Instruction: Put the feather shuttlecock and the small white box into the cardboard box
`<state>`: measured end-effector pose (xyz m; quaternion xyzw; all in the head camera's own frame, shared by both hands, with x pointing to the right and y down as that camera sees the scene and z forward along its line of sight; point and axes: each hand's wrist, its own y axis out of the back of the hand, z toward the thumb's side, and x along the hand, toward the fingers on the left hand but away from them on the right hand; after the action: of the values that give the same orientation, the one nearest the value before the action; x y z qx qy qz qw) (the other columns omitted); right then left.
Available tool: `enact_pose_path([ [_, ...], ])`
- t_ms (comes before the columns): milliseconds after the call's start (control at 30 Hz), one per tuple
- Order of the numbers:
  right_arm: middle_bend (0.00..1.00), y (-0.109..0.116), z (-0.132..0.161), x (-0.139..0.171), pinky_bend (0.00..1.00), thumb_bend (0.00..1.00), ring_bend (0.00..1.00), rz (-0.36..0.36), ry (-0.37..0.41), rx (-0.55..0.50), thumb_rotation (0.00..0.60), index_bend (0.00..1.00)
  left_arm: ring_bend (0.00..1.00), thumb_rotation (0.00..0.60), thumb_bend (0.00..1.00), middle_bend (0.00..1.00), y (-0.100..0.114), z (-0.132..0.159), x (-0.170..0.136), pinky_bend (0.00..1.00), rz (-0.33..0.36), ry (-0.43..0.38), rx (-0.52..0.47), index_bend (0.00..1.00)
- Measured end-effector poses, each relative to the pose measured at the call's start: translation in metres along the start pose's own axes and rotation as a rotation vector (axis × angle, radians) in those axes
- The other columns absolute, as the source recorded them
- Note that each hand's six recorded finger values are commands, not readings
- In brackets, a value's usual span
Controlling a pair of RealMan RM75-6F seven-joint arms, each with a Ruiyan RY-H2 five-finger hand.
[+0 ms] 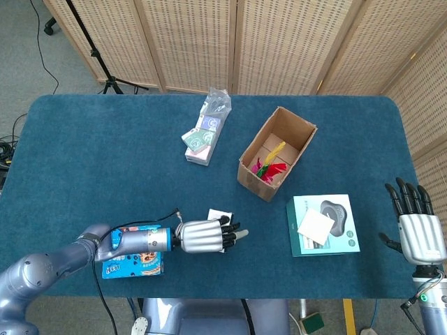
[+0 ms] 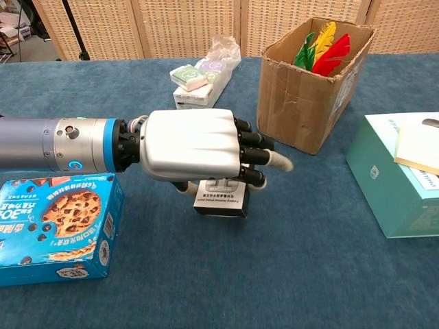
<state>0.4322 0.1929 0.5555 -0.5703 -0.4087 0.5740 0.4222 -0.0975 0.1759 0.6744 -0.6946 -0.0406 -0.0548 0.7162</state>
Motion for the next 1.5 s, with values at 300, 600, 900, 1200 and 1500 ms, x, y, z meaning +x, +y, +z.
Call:
enact_pose_path([
  [300, 0.00, -0.002, 0.001, 0.000, 0.00, 0.00, 0.00, 0.008, 0.001, 0.003, 0.600, 0.00, 0.00, 0.600, 0.00, 0.00, 0.019, -0.006, -0.005, 0.21, 0.165, -0.056, 0.000, 0.00],
  [600, 0.00, -0.001, 0.002, 0.001, 0.00, 0.00, 0.00, 0.010, 0.006, 0.004, 0.600, 0.00, 0.00, 0.600, 0.00, 0.00, 0.030, -0.050, -0.050, 0.21, 0.208, 0.120, -0.026, 0.00],
  [900, 0.00, -0.004, 0.007, 0.003, 0.00, 0.00, 0.00, 0.017, 0.025, 0.018, 0.600, 0.00, 0.00, 0.600, 0.00, 0.00, 0.041, -0.102, -0.151, 0.13, 0.178, 0.419, -0.062, 0.00],
  [1200, 0.00, -0.005, 0.024, 0.003, 0.00, 0.00, 0.00, 0.033, 0.153, 0.009, 0.600, 0.00, 0.00, 0.600, 0.00, 0.00, 0.044, -0.113, -0.237, 0.07, 0.076, 0.851, -0.320, 0.00],
  [1500, 0.00, 0.002, 0.085, -0.004, 0.00, 0.00, 0.00, -0.011, 0.558, 0.130, 0.600, 0.00, 0.00, 0.600, 0.00, 0.00, 0.056, -0.051, -0.372, 0.01, -0.062, 1.464, -0.529, 0.00],
])
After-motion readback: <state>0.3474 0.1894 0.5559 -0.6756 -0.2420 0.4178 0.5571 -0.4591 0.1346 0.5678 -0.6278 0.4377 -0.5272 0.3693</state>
